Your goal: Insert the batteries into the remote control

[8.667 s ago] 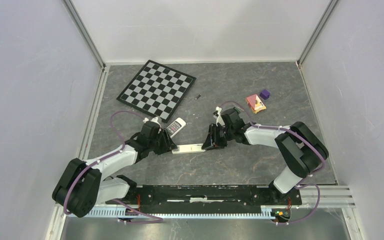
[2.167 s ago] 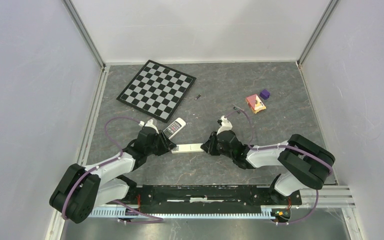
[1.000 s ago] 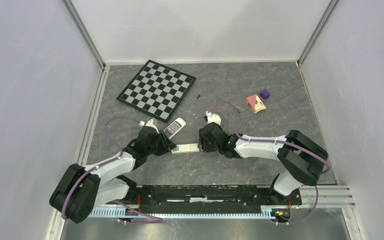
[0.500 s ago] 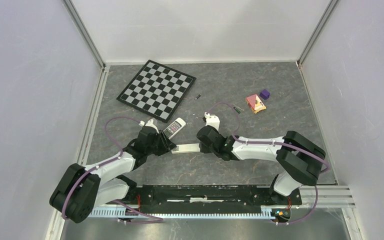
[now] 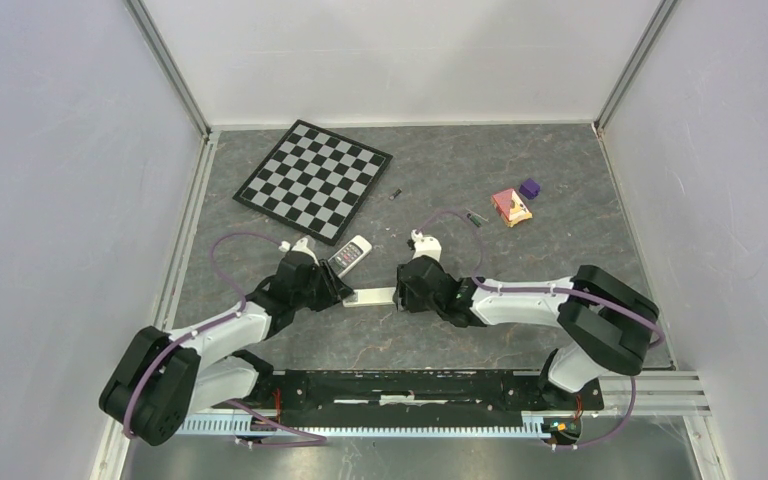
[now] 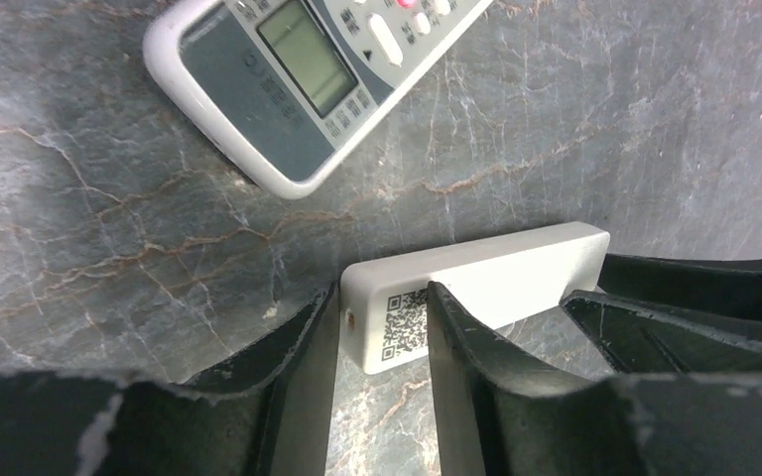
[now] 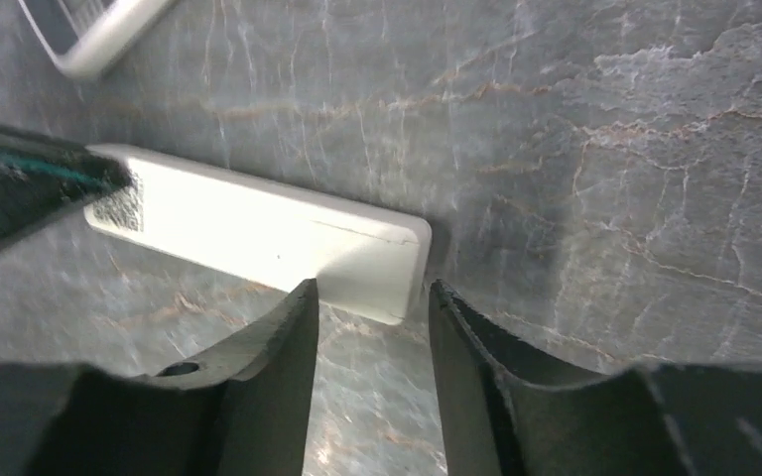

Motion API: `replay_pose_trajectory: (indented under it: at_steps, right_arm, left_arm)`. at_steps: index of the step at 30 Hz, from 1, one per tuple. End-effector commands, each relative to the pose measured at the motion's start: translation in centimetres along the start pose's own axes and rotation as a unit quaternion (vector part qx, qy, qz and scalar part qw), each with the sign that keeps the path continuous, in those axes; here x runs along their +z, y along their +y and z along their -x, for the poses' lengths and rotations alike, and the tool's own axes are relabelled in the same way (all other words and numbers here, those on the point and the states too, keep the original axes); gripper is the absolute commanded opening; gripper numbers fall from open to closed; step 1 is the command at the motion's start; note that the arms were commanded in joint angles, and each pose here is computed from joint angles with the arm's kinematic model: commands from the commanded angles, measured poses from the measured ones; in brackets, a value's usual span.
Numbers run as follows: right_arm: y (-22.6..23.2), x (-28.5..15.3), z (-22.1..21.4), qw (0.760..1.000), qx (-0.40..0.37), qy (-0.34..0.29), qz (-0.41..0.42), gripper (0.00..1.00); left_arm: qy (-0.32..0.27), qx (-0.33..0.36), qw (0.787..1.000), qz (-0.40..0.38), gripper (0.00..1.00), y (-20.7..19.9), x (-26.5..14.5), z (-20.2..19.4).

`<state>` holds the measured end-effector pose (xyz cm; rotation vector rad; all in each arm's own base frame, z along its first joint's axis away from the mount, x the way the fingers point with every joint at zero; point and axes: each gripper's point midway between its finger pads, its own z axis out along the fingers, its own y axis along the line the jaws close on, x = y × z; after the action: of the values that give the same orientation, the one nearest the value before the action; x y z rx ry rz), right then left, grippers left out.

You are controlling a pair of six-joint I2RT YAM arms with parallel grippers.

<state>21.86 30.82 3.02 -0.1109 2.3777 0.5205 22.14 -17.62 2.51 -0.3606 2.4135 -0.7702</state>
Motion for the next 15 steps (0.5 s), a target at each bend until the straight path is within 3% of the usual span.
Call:
replay_pose_trajectory:
  at_steps: [1, 4, 6, 9, 12, 15]
  right_arm:
    - [-2.7, -2.0, -1.8, 0.990, -0.122, 0.068, -0.010, 0.56]
    - [-1.3, -2.7, 2.4, 0.983, -0.182, 0.017, 0.025, 0.67]
    - [0.8, -3.4, 4.1, 0.966, -0.247, -0.005, 0.078, 0.73]
    - [3.5, -3.9, 4.9, 0.924, -0.349, -0.014, 0.153, 0.80]
    - [4.3, -2.8, 3.5, 0.874, -0.444, 0.018, 0.195, 0.86]
    - [4.0, -0.8, 2.6, 0.839, -0.504, 0.050, 0.197, 0.87]
  left_arm:
    - [0.019, 0.018, 0.999, 0.020, 0.47, -0.6, -0.9, 0.0]
    - [-0.006, 0.030, 0.999, 0.042, 0.58, -1.3, -1.6, 2.2]
    - [-0.022, 0.038, 0.997, 0.059, 0.67, -1.5, -2.2, 3.6]
    - [-0.043, 0.041, 0.995, 0.079, 0.81, -1.9, -3.4, 5.4]
    - [-0.064, 0.040, 0.992, 0.103, 0.96, -2.0, -5.1, 7.0]
    - [-0.095, 0.037, 0.986, 0.131, 1.00, -1.7, -7.5, 8.9]
